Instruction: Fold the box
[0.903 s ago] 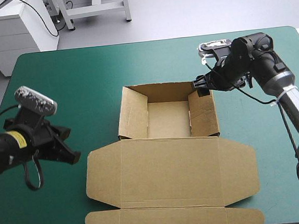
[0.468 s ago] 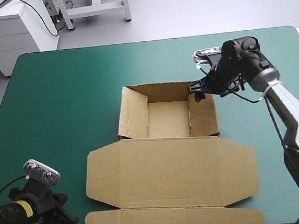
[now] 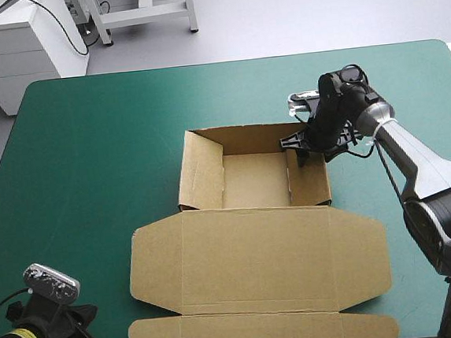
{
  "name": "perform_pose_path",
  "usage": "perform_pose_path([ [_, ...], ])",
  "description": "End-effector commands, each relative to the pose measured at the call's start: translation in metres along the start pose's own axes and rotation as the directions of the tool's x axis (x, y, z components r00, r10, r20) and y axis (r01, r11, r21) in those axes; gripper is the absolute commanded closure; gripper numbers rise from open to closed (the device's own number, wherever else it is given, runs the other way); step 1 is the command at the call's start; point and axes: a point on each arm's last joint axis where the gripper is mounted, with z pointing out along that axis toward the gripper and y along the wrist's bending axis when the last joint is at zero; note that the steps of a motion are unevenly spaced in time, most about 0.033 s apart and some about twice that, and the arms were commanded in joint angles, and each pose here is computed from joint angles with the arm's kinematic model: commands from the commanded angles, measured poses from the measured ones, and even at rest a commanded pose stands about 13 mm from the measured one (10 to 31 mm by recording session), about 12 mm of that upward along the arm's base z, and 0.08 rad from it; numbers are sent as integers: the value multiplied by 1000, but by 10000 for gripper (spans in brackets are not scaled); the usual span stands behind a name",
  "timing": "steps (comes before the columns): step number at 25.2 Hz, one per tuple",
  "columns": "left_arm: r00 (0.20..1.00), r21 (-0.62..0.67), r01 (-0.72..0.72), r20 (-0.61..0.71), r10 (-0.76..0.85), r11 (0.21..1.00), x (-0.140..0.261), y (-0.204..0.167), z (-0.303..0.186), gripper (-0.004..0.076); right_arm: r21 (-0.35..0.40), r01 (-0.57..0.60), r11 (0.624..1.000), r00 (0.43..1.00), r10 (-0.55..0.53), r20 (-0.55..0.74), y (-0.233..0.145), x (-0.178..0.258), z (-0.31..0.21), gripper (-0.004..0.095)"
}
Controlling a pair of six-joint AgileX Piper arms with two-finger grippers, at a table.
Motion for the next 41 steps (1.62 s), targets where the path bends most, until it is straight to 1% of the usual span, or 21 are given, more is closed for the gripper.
perform_pose_path([
  [1,997,-37,28,77,-25,999,-10,4,-5,732,-16,-7,1000,998,8,59,3,3,-29,667],
  [2,996,-37,30,80,-27,999,-10,4,-5,732,-21,-15,1000,998,16,58,3,3,-29,751],
  [3,996,-37,30,83,-27,999,-11,4,-5,732,-34,-26,999,998,28,56,5,3,-29,907],
  [4,996,-37,30,85,-27,999,-11,4,-5,732,-40,-31,999,998,33,55,5,3,-29,925],
  [8,995,-38,30,94,-27,999,-12,4,-5,732,-43,-22,999,998,24,55,5,3,-29,922],
  [12,995,-38,30,97,-26,999,-12,4,-5,732,-32,32,999,998,-30,60,5,3,-29,922],
  [14,995,-38,30,97,-26,999,-12,4,-5,732,11,84,996,992,-84,93,2,0,-38,922],
  [16,995,-38,30,97,-26,999,-12,4,-5,732,75,123,990,981,-133,142,-2,-4,-53,922],
  [17,995,-38,30,100,-26,999,-12,4,-5,732,112,157,981,969,-175,174,-4,-6,-64,922],
  [19,994,-38,30,105,-26,999,-13,4,-5,732,160,202,966,944,-236,232,-5,-8,-86,922],
  [23,994,-38,30,105,-26,999,-13,4,-5,732,182,219,959,914,-267,305,-3,-13,-110,923],
  [25,994,-38,30,105,-26,999,-13,4,-5,732,206,220,953,901,-280,332,-4,-16,-118,928],
  [29,994,-38,30,105,-26,999,-13,4,-5,732,300,163,940,893,-270,361,-24,-20,-132,928],
  [32,994,-38,30,104,-26,999,-12,4,-5,732,349,82,933,898,-222,381,-56,-23,-139,928],
  [34,994,-38,30,104,-26,999,-12,4,-5,732,362,12,932,902,-166,397,-84,-23,-143,928],
  [37,995,-38,30,99,-26,999,-12,4,-5,732,361,-102,927,903,-66,425,-131,-20,-147,928],
  [39,995,-38,30,99,-26,999,-12,4,-5,732,371,-179,911,892,-9,452,-164,-15,-152,928],
  [41,995,-38,30,99,-26,999,-12,4,-5,732,382,-265,885,879,59,473,-200,-6,-156,928],
])
